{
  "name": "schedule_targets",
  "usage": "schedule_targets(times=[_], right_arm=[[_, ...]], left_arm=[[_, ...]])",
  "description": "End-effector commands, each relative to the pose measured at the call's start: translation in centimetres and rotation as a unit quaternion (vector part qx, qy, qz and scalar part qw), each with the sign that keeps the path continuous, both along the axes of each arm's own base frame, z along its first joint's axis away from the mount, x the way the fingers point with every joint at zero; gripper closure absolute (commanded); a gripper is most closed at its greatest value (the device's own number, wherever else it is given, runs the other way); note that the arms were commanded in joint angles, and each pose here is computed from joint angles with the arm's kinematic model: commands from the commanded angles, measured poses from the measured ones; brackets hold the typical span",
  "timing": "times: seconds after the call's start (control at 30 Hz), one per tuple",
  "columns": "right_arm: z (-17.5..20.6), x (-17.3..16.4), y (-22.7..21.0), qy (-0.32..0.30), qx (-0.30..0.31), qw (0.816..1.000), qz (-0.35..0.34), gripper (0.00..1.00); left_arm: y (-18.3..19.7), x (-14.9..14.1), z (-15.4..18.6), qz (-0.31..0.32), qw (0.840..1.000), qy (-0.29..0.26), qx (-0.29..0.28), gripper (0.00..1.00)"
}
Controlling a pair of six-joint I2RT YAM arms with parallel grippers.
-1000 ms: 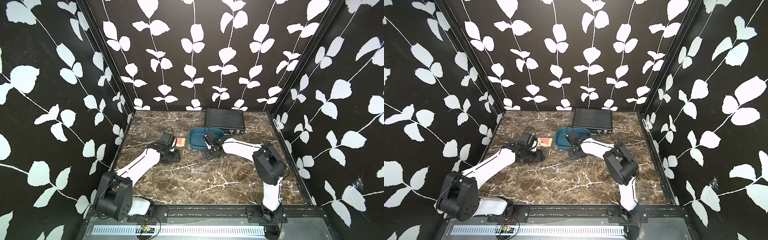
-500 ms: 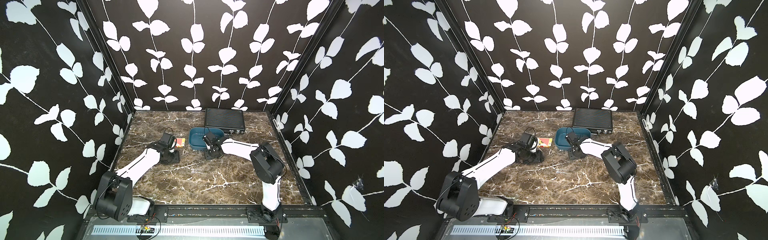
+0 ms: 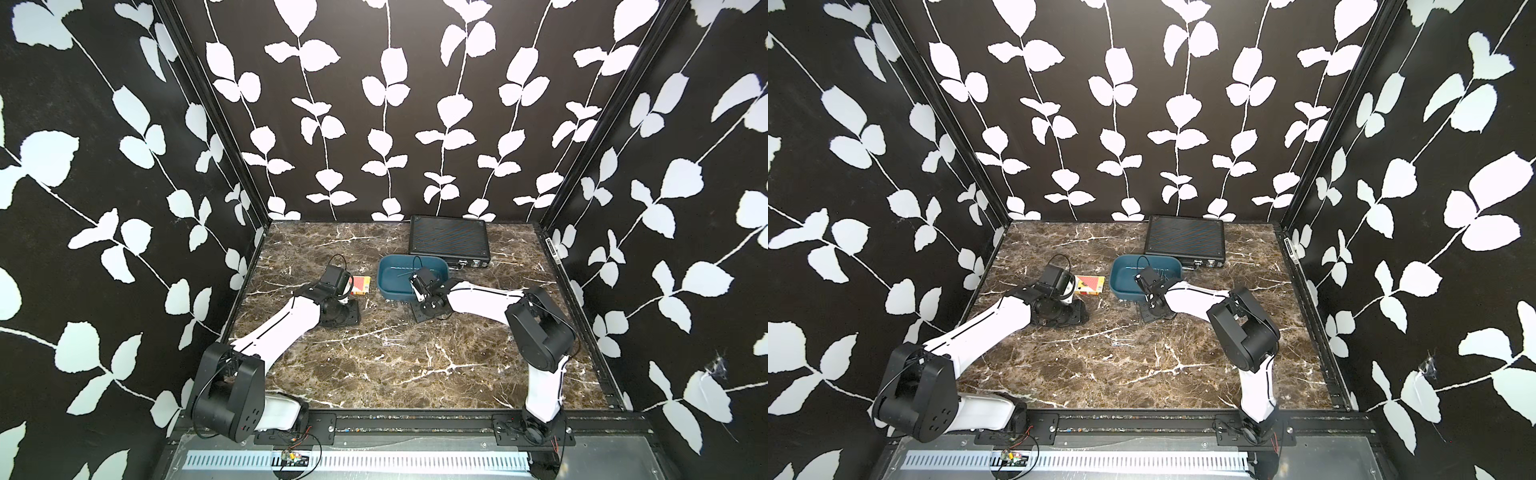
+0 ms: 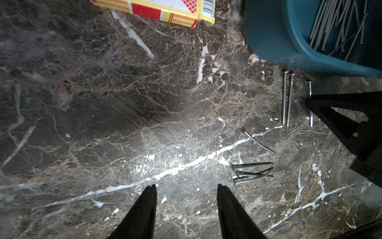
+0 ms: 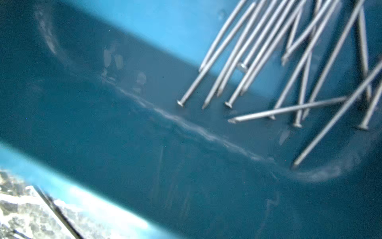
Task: Put the nails on the desktop into the storage box
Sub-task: Pick up the nail from the center of the board, then place the nail in the storage box.
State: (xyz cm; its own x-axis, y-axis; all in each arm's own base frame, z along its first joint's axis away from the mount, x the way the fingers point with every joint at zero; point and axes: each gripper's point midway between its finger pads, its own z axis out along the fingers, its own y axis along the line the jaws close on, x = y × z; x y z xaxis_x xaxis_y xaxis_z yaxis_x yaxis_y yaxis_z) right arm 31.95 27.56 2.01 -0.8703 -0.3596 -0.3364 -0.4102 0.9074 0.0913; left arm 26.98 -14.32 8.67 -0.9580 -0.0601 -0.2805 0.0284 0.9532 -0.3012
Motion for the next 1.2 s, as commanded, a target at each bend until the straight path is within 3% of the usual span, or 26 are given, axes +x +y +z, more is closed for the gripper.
schedule_targets(times=[0.0, 0.37, 0.6, 0.93, 1.17], right_arm=[[-1.7, -4.4, -4.1, 0.067, -0.066, 0.995, 0.02, 1.0], [9.2, -2.9, -0.6, 0.008, 0.107, 0.994, 0.029, 1.0], [13.6, 3.0, -0.5, -0.02, 0.181, 0.982, -0.044, 1.0], [10.3, 11.0, 0.3, -0.015, 0.174, 0.979, -0.103, 1.0], [6.5, 12.7, -0.6, 0.0, 0.142, 0.982, -0.123, 1.0]], left_arm=[[0.2, 0.3, 0.2, 0.013, 1.0, -0.011, -0.007, 0.5], [-0.5, 1.6, 0.6, 0.032, 0.998, -0.038, -0.034, 0.5], [-2.0, 3.5, 1.7, 0.025, 0.997, -0.052, -0.058, 0.5], [-2.5, 4.0, 2.7, 0.012, 0.997, -0.05, -0.06, 0.5], [-2.1, 3.3, 3.1, 0.004, 0.998, -0.041, -0.045, 0.5]])
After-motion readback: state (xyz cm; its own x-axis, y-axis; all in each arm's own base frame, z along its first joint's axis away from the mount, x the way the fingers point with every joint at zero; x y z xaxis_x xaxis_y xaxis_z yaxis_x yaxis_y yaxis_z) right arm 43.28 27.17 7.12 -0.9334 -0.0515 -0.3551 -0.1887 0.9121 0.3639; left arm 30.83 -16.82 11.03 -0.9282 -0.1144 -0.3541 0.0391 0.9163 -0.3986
